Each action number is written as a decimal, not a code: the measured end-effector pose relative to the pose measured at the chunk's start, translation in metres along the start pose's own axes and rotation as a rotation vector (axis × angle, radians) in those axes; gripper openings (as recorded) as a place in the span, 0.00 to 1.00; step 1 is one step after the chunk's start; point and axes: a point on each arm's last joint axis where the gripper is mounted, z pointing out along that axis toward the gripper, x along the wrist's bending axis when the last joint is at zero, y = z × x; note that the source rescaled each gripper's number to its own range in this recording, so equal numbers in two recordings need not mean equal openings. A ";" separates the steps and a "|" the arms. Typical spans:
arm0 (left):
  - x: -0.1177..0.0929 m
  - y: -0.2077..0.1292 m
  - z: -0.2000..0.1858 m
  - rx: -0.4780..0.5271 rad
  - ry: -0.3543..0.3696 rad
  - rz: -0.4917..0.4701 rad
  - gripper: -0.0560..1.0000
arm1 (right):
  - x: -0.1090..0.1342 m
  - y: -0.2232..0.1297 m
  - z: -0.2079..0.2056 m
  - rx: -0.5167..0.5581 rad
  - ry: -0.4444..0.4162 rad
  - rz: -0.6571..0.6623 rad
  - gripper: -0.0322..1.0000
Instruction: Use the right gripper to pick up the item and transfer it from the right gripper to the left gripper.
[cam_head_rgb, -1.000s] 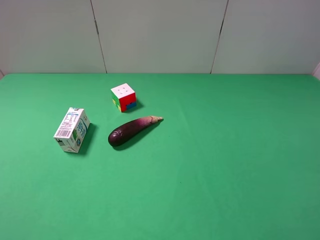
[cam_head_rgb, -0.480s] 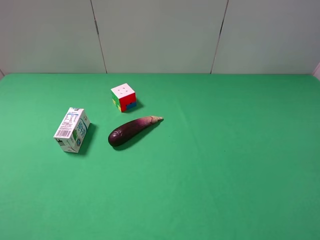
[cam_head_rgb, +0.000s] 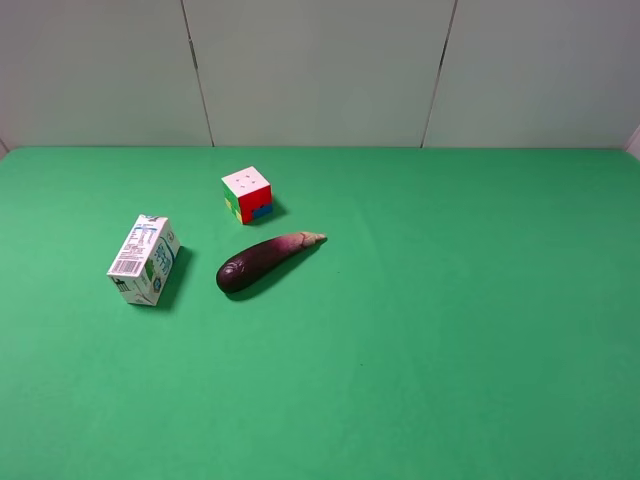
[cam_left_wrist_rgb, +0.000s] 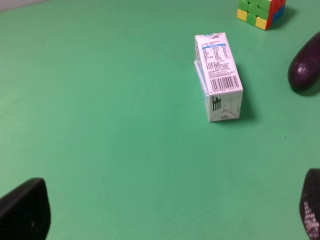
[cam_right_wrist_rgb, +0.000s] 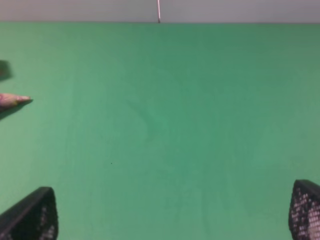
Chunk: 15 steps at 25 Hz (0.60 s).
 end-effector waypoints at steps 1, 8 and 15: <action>0.000 0.000 0.000 0.000 0.000 0.001 1.00 | 0.000 0.000 0.000 0.000 0.000 0.000 1.00; 0.000 0.000 0.000 0.001 0.014 -0.007 1.00 | 0.000 0.000 0.000 0.000 0.000 0.000 1.00; -0.001 -0.001 -0.002 0.015 0.132 -0.083 1.00 | 0.000 0.000 0.000 0.001 0.001 0.001 1.00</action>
